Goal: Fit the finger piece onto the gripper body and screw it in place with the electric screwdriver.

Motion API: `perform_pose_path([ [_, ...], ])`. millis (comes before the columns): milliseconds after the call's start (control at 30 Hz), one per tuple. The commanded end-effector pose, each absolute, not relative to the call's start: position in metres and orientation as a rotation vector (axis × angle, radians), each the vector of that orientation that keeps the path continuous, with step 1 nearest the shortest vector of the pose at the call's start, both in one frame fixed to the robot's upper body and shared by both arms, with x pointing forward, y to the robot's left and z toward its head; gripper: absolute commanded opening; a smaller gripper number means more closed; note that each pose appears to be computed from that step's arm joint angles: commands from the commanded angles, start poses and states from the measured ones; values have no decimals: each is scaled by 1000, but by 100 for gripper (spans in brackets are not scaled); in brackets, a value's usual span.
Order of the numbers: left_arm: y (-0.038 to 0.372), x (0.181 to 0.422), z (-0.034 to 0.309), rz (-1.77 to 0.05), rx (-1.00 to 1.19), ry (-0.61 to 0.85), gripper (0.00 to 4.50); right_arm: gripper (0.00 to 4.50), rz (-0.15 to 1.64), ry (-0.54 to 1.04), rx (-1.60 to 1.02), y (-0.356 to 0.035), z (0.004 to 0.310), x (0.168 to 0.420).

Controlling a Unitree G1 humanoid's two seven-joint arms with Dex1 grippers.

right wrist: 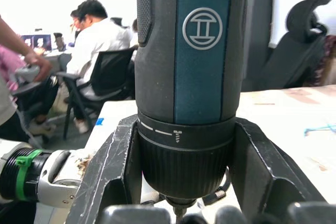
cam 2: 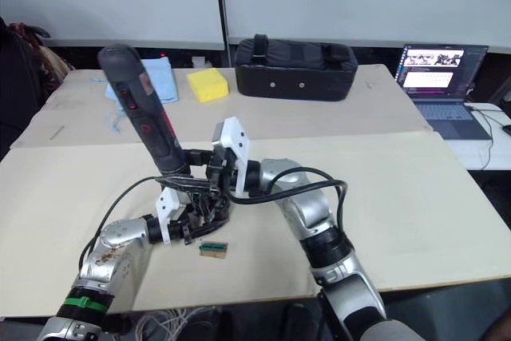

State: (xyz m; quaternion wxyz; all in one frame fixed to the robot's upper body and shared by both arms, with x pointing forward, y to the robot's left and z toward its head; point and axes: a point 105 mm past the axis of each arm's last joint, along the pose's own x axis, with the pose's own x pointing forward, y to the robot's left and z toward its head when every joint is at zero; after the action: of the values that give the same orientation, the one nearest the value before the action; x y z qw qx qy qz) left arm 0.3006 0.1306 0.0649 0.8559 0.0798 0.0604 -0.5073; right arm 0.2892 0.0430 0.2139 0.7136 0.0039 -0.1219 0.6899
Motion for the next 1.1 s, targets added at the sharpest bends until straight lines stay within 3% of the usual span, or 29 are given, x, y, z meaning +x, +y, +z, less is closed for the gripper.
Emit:
perform_pose_path([
  [33, 129, 289, 45, -1099, 141, 223, 233, 190, 1527, -238, -16, 43, 204, 288],
  [733, 124, 288, 44, -1091, 133, 218, 233, 190, 1537, -178, -87, 59, 180, 286],
  [1100, 125, 289, 44, -1090, 138, 218, 233, 190, 1532, -191, -78, 55, 184, 288],
])
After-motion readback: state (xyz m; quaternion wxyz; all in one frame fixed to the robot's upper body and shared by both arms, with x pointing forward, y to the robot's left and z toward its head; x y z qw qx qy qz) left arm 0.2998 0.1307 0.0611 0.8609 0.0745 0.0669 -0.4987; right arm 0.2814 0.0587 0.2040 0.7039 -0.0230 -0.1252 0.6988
